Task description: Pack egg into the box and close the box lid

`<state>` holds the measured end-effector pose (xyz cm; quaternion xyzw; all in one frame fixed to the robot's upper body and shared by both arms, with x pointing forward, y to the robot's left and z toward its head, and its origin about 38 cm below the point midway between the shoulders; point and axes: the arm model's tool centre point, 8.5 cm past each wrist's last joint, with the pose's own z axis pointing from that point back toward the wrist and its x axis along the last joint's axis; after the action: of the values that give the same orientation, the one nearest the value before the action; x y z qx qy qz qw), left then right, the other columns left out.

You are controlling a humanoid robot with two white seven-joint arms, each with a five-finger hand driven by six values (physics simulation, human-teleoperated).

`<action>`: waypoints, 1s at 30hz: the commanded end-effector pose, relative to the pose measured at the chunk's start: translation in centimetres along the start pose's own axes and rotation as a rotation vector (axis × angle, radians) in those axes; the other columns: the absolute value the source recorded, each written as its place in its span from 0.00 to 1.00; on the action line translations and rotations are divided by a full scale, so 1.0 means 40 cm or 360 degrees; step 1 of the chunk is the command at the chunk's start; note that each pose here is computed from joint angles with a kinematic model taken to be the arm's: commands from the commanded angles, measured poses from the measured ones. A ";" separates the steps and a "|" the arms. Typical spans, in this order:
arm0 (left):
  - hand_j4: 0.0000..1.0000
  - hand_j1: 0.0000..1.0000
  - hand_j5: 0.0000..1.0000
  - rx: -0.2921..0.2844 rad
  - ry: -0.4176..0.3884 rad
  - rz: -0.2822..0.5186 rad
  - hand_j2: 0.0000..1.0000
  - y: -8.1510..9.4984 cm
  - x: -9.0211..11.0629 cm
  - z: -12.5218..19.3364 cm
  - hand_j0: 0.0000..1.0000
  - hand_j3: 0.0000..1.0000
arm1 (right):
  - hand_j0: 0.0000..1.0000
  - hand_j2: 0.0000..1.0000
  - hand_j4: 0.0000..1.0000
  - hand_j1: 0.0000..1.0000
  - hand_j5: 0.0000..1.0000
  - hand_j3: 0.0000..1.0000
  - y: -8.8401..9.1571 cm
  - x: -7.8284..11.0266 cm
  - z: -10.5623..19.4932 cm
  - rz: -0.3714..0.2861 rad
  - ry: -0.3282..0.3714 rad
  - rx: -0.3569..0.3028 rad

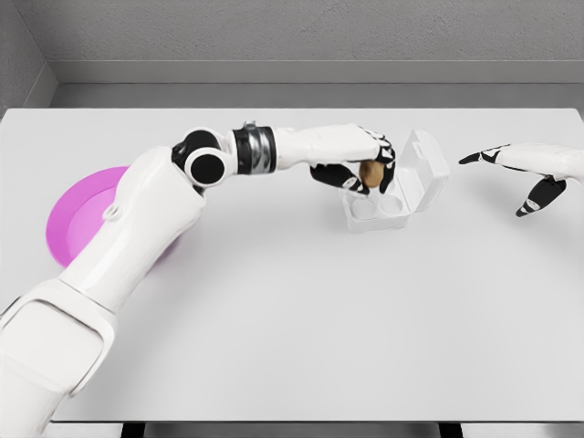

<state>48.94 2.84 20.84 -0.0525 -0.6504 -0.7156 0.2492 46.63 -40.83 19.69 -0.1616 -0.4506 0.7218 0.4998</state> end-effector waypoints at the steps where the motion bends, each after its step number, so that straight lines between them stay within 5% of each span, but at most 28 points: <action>1: 0.34 0.34 0.34 0.0021 0.0009 0.0087 0.34 -0.010 -0.017 0.002 0.34 0.34 | 1.00 1.00 1.00 1.00 1.00 1.00 -0.001 0.000 0.001 -0.0006 0.0000 -0.0005; 13: 0.33 0.33 0.33 0.0055 -0.0101 0.0199 0.33 -0.031 0.014 -0.034 0.33 0.33 | 1.00 1.00 1.00 1.00 1.00 1.00 -0.002 0.001 0.001 -0.0005 -0.0002 -0.0005; 22: 0.31 0.31 0.31 0.0189 -0.0150 0.0358 0.31 -0.011 -0.006 0.010 0.31 0.31 | 1.00 1.00 1.00 1.00 1.00 1.00 -0.001 0.001 0.000 -0.0005 -0.0002 -0.0003; 30: 0.32 0.32 0.32 0.0185 -0.0117 0.0417 0.32 -0.044 -0.027 0.024 0.32 0.32 | 1.00 1.00 1.00 1.00 1.00 1.00 0.002 0.010 -0.010 -0.0005 -0.0021 -0.0001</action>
<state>48.74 3.91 18.99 -0.1459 -0.6852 -0.6411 0.3134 46.67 -40.36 19.49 -0.1576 -0.4525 0.7233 0.4971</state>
